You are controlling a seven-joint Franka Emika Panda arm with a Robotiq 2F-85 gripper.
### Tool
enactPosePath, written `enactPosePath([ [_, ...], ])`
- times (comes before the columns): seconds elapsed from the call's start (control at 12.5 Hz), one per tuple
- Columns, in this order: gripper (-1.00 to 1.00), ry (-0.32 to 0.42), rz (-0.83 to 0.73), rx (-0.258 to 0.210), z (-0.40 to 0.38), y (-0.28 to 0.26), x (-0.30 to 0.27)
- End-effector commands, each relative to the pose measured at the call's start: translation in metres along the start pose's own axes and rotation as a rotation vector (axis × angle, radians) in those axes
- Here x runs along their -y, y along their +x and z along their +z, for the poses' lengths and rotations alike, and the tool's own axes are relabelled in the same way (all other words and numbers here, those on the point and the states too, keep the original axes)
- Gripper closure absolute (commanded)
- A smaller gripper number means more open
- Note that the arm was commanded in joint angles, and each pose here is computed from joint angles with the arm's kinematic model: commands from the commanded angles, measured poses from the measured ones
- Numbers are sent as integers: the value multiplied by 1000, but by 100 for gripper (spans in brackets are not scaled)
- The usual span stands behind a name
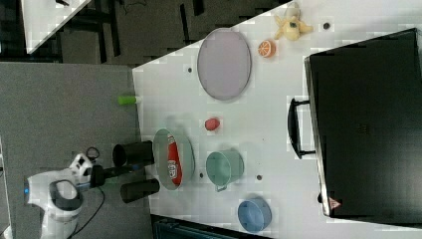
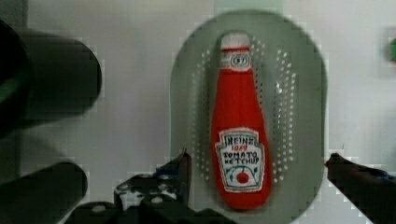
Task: Pick ketchup from strainer and place it on the table
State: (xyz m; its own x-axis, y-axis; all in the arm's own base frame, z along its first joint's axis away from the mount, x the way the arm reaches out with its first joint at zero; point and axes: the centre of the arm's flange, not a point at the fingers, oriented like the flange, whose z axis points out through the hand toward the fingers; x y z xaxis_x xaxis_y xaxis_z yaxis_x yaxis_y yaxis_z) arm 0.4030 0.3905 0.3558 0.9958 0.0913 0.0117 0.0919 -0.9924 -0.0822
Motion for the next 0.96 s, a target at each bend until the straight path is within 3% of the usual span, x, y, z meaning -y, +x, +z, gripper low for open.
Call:
enactPosePath([
  [0.08, -100, 4, 136, 49, 50, 11, -27],
  [0.56, -100, 44, 187, 117, 130, 2, -24],
  [0.88, -100, 48, 181, 117, 168, 0, -26],
  [0.96, -91, 39, 175, 119, 176, 0, -28],
])
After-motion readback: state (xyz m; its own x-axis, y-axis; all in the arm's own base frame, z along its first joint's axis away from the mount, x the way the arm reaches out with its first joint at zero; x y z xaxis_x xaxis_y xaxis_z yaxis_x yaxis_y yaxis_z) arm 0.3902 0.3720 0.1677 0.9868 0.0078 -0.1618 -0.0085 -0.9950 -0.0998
